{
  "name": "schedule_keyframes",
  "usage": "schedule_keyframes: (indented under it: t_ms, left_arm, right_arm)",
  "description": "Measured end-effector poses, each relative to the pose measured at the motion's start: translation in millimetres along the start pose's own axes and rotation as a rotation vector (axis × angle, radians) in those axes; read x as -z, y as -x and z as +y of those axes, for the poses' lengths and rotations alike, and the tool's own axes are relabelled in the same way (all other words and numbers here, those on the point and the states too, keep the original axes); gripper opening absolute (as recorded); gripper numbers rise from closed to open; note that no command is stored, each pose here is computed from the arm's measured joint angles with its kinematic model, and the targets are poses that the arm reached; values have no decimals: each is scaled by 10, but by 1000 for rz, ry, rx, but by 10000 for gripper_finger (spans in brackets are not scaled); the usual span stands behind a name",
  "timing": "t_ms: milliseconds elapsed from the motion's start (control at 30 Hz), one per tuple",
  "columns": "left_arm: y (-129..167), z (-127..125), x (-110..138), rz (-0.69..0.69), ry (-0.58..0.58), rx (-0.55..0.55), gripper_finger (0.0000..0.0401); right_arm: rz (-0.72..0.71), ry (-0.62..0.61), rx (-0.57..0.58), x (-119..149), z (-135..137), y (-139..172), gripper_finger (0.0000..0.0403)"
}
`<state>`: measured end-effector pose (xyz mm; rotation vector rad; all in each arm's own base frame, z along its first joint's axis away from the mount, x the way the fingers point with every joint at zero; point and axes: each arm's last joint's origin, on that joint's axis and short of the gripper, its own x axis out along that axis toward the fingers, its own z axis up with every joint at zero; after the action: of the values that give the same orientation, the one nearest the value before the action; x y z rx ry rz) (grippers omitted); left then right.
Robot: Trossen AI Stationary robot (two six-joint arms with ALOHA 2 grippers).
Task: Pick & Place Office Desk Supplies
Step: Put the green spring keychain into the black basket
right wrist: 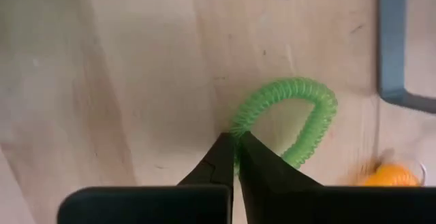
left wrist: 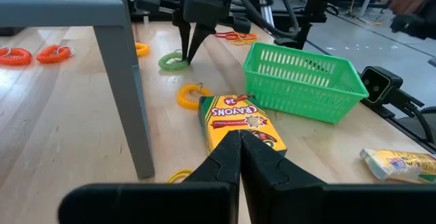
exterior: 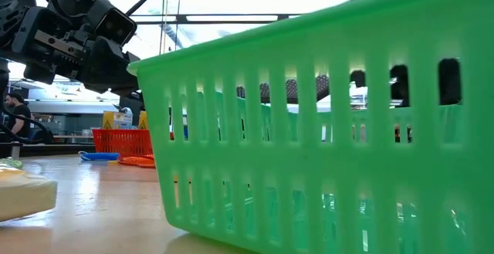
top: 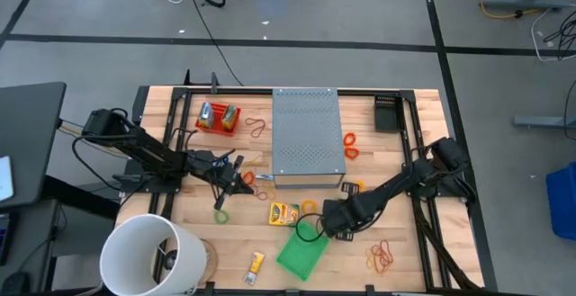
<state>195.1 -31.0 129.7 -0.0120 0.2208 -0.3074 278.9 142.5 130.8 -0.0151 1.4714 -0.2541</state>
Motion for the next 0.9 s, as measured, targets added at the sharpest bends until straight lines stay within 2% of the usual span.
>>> schedule_keyframes:
  t_ms: [233, 367, 667, 900]
  left_arm:
    - [0, 0, 0, 0, 0, 0, 8]
    - [0, 0, 0, 0, 0, 0, 8]
    - [0, 1, -2, -2, 0, -1, 8]
    - [1, 0, -4, -5, 3, 0, 8]
  right_arm:
    - [-29, -100, 107, 35, 186, 345, 4]
    - [-28, -173, 233, 109, 171, 492, 4]
    - [7, -362, 591, 275, -119, 625, 4]
    - [-21, -403, 667, 159, -390, 588, 4]
